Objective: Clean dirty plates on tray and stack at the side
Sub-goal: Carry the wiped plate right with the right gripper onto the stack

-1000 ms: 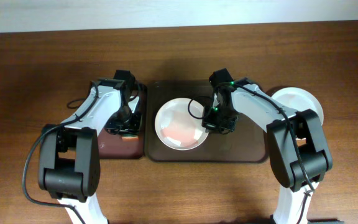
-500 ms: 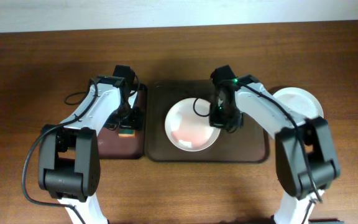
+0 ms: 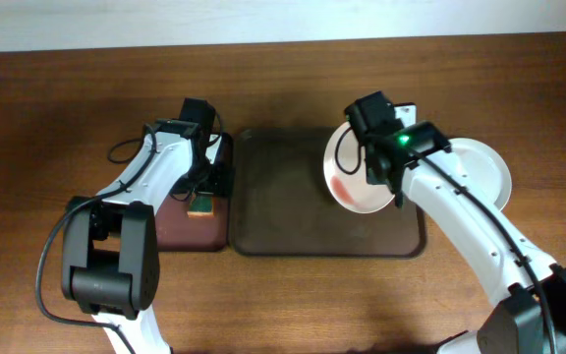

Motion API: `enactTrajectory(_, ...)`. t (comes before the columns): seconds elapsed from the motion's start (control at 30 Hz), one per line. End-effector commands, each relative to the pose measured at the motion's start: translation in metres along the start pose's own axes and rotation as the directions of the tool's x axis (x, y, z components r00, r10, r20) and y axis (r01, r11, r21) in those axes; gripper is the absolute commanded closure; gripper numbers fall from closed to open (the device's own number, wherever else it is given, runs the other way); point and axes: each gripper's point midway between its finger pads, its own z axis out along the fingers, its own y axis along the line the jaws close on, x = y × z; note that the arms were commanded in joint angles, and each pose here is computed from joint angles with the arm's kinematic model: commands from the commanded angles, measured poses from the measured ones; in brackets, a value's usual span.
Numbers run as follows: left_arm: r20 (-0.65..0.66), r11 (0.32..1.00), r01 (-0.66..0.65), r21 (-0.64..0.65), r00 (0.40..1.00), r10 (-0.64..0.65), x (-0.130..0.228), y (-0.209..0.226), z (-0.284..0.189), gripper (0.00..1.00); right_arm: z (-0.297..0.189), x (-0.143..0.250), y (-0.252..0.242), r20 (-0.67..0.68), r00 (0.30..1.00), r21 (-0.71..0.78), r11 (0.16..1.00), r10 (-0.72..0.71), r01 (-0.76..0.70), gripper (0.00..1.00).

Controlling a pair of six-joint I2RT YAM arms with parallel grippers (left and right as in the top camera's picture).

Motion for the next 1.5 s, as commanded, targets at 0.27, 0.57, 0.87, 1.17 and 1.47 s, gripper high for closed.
enactTrajectory(0.27, -0.012, 1.000, 0.002, 0.011, 1.000, -0.001, -0.009, -0.005, 0.028, 0.90, -0.066, -0.033, -0.009, 0.300, 0.940, 0.333, 0.941, -0.162, 0.056, 0.96)
enactTrajectory(0.57, 0.091, 1.000, 0.007, 0.017, 0.996, -0.009, -0.032, -0.003, -0.032, 0.18, -0.020, -0.019, -0.014, 0.124, 0.981, 0.072, 0.985, 0.150, -0.159, 0.96)
enactTrajectory(0.87, 0.040, 1.000, 0.008, 0.014, 0.999, -0.008, -0.014, -0.002, -0.041, 0.09, 0.051, 0.005, -0.106, -0.357, 0.717, -0.238, 0.684, 0.598, -0.690, 0.96)
enactTrajectory(1.17, 0.040, 1.000, 0.008, 0.014, 0.999, -0.008, -0.015, -0.002, -0.041, 0.08, 0.113, 0.086, -0.191, -0.398, 0.527, -0.060, 0.552, 0.751, -0.832, 0.96)
enactTrajectory(1.47, 0.106, 0.984, 0.139, 0.108, 0.983, -0.150, -0.029, 0.010, -0.055, 0.00, 0.094, 0.042, -0.117, -0.358, 0.815, -0.471, 0.666, 0.455, -0.579, 0.17)
